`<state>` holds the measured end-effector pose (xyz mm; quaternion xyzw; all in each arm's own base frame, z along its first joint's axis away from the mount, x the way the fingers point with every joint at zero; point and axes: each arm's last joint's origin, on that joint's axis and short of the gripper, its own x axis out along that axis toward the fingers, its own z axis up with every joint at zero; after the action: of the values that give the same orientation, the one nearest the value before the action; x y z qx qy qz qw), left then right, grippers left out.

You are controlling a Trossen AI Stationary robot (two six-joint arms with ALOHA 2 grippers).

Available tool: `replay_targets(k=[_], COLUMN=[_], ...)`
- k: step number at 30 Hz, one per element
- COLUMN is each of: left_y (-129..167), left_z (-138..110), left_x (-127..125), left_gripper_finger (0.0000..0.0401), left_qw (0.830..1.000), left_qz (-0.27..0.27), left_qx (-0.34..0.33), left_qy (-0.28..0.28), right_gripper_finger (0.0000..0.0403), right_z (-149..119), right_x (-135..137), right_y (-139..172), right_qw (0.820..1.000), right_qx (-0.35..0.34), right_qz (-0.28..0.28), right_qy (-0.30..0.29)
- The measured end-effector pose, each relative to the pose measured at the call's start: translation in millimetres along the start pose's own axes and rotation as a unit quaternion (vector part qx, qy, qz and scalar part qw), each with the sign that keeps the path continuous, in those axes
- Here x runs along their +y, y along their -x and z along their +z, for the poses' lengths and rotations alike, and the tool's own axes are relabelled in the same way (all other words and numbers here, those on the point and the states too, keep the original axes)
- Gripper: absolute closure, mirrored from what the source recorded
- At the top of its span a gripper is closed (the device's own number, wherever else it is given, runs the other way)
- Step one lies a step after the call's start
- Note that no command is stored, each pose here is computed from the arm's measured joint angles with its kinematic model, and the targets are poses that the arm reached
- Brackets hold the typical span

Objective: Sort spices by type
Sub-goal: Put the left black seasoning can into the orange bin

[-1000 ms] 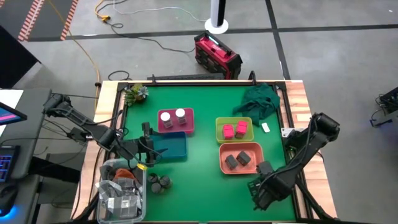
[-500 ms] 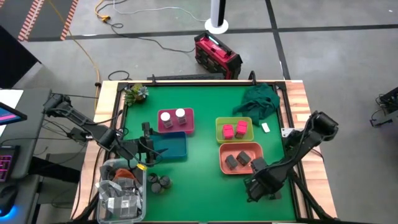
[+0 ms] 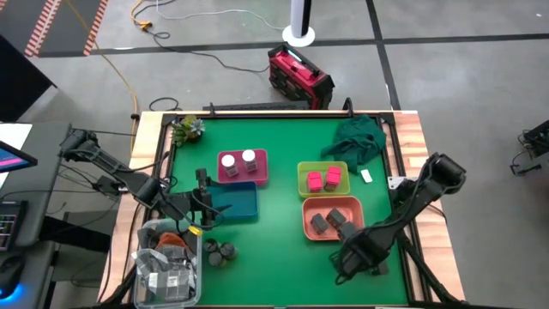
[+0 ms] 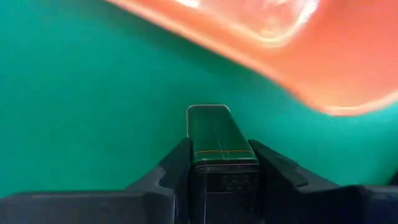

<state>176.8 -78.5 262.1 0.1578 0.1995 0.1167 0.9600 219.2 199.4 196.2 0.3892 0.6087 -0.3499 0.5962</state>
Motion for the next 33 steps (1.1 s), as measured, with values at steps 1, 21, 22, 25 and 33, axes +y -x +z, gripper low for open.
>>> replay_targets(k=[1, 21, 22, 25, 33], left_y=[0, 0, 0, 0, 0], left_z=[0, -2, -2, -4, -8], left_x=[0, 0, 0, 0, 0], left_gripper_finger=[0.0118, 0.0118, 0.0118, 0.0118, 0.0118], left_qw=[1.000, 1.000, 1.000, 1.000, 0.999], left_qz=[0.000, 0.000, 0.000, 0.000, 0.001], left_qx=[0.000, 0.007, 0.009, 0.015, 0.031], left_qy=[0.000, 0.009, 0.011, 0.018, 0.013], right_gripper_finger=[0.0249, 0.0237, 0.0239, 0.0245, 0.0236], right_z=[1, 65, 70, 82, 103], right_x=[3, 1, -1, -3, -8], right_y=[3, 101, 97, 87, 82], right_qw=[1.000, 0.989, 0.988, 0.984, 0.979], right_qx=[0.002, -0.086, -0.086, -0.097, -0.105], right_qz=[0.008, -0.097, -0.110, -0.128, -0.154], right_qy=[0.006, 0.069, 0.072, 0.077, 0.088])
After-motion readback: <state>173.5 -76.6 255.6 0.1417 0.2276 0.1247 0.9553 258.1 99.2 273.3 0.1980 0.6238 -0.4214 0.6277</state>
